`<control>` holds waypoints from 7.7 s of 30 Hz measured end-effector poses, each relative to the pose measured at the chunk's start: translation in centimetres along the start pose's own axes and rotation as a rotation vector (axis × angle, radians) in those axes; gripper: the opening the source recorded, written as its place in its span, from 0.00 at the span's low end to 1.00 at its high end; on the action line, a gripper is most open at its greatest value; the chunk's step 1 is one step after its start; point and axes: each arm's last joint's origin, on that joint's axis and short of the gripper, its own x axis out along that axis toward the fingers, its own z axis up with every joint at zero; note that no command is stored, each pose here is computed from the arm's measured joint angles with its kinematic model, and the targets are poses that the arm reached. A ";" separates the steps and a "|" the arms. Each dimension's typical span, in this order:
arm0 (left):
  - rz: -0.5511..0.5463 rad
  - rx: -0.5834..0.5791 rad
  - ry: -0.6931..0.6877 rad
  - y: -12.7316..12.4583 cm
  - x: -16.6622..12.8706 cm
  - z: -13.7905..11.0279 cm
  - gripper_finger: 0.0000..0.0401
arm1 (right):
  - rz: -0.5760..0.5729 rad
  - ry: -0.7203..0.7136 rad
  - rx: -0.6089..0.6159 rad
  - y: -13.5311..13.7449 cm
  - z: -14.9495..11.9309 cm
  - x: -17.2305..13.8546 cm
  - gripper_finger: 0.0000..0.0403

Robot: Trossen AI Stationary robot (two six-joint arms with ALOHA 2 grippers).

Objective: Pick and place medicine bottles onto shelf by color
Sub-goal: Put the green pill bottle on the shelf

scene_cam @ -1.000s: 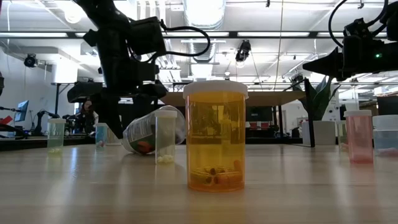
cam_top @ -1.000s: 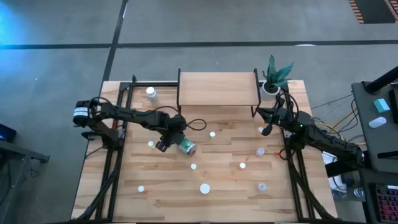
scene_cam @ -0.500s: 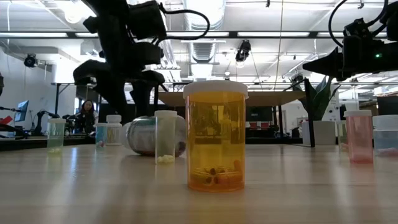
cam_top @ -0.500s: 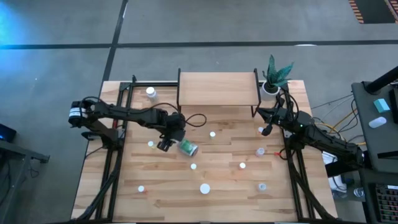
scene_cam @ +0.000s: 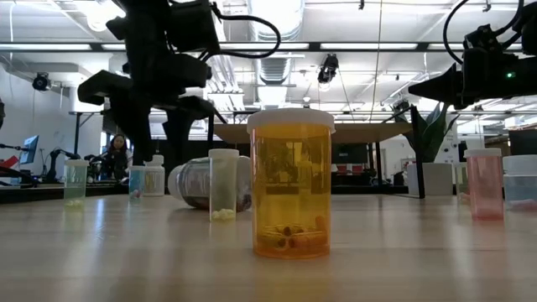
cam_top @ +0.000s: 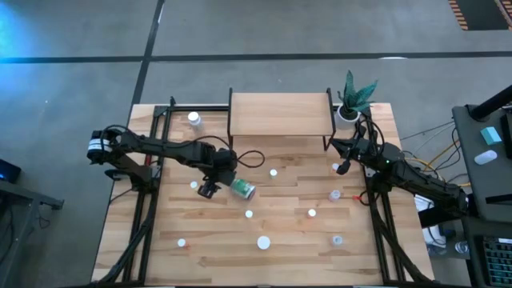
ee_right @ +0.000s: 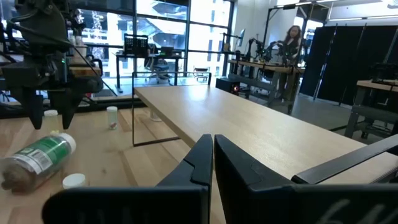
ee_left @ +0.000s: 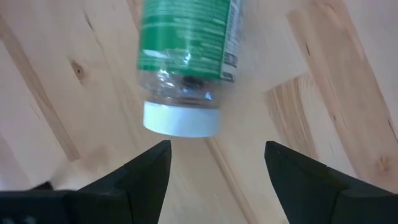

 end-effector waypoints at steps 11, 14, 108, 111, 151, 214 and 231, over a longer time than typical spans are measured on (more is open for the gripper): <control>0.046 0.027 -0.029 -0.6 -0.1 0.9 0.87 | 0.000 0.000 0.000 0.0 0.0 0.0 0.02; 0.068 -0.043 -0.085 -0.6 0.1 1.4 0.97 | 0.000 0.000 0.000 0.0 0.0 0.0 0.02; -0.196 -0.749 -0.051 3.3 -5.6 3.0 0.54 | 0.457 0.121 0.264 6.0 6.4 6.5 0.38; -0.172 -0.725 -0.049 3.4 -5.6 3.0 0.54 | 0.468 0.226 0.281 6.9 7.4 8.0 0.50; -0.542 -0.972 -0.277 5.3 -6.4 3.9 0.54 | 0.260 0.729 -0.705 24.4 9.8 21.7 0.86; 0.202 -0.288 -0.832 2.3 -12.8 10.0 0.71 | 0.529 -0.004 0.153 14.4 5.3 14.5 0.65; 0.180 -0.242 -0.832 2.8 -11.5 10.8 0.63 | 0.546 0.000 0.151 14.5 5.3 14.5 0.68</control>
